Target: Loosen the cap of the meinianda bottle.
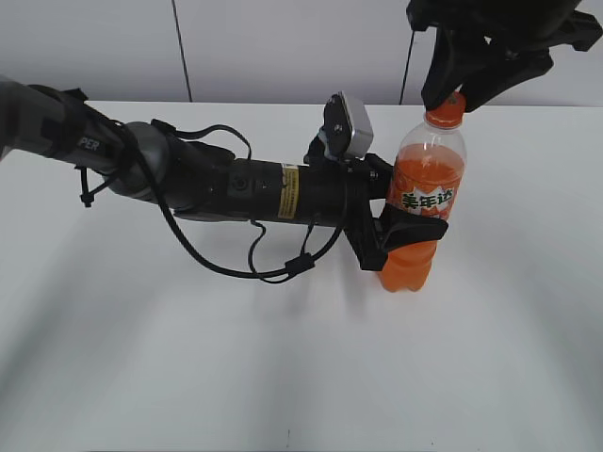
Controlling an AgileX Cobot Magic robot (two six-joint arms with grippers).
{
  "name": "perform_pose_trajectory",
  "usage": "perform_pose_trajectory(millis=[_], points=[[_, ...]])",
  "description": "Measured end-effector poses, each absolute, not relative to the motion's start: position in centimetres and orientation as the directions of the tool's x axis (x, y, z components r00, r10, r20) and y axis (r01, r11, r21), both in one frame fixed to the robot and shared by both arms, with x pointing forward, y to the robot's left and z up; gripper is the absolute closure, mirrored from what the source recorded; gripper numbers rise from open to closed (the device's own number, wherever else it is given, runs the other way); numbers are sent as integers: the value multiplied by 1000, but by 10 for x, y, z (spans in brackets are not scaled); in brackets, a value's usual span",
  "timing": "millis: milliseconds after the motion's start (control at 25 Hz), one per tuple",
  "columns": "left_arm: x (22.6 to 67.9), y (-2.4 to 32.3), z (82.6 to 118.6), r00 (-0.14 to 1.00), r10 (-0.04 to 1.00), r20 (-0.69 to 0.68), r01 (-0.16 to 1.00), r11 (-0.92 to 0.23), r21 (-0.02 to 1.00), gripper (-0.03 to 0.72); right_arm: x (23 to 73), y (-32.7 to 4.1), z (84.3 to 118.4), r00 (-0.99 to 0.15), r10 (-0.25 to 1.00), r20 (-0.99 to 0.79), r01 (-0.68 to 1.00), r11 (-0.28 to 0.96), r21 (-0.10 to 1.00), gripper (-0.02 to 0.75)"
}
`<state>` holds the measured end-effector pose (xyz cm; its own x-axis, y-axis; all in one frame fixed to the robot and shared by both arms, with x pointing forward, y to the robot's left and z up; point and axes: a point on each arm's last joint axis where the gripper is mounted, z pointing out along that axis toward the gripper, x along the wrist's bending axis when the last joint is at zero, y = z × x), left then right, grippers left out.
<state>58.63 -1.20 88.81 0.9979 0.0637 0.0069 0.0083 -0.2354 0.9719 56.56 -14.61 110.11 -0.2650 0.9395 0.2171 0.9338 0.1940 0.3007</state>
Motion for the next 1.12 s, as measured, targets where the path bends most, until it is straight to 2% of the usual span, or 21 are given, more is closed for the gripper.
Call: perform_pose_trajectory(millis=[160,320,400,520,680,840,1000,1120], points=[[586,-12,888,998,64,7,8,-235,972,261,565,-146,1101,-265,939,218,935,195,297,468],[586,-12,888,998,64,7,8,-235,972,261,565,-146,1101,-285,935,211,929,215,302,468],[586,-12,888,998,64,7,8,-235,972,261,565,-146,1101,-351,917,189,906,282,316,468],[586,-12,888,998,64,7,8,-235,972,261,565,-146,1101,-516,847,125,823,451,346,469],[586,-12,888,998,64,7,8,-235,972,261,565,-146,1101,-727,686,17,643,672,366,469],[586,-12,888,998,64,7,9,-235,972,261,565,-147,1101,-870,486,-84,429,830,355,469],[586,-12,888,998,64,7,9,-235,972,261,566,-147,1101,-955,232,-184,167,935,313,469],[586,-12,888,998,64,7,9,-235,972,261,566,-148,1101,-969,30,-246,-38,964,264,469]])
